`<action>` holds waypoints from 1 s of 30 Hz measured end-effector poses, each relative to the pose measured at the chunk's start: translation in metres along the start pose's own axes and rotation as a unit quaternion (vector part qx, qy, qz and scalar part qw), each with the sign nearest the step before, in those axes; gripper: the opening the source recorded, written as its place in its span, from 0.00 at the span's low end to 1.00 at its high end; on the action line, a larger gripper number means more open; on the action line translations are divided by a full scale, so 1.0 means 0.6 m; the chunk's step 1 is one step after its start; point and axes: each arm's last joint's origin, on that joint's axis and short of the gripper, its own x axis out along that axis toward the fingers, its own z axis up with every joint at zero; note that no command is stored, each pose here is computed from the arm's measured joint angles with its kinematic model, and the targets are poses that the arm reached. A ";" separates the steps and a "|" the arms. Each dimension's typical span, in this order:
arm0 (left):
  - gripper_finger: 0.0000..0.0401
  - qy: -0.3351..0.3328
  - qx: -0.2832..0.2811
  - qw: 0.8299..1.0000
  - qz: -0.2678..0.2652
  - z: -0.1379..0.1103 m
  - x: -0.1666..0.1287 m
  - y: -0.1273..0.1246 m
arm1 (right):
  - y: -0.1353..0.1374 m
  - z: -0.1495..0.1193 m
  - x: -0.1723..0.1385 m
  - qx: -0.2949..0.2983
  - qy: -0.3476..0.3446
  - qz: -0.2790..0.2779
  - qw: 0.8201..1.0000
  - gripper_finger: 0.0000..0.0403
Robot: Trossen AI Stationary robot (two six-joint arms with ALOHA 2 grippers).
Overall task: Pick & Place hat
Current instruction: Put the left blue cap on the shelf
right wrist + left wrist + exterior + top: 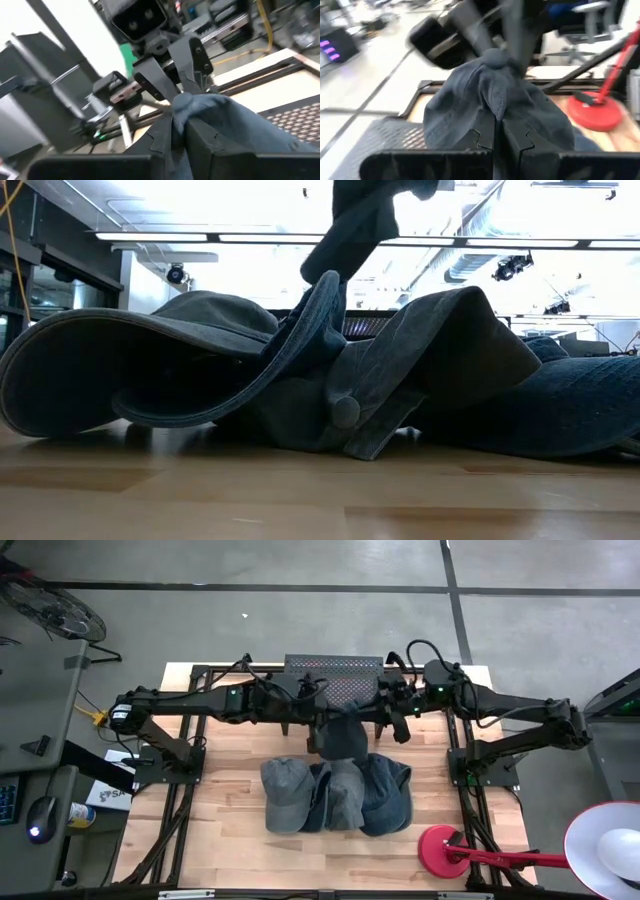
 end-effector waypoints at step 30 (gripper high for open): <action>0.00 -0.001 -0.313 0.856 0.412 -0.046 -0.022 0.120 | -0.017 0.001 -0.061 0.007 -0.047 -0.260 0.965 0.46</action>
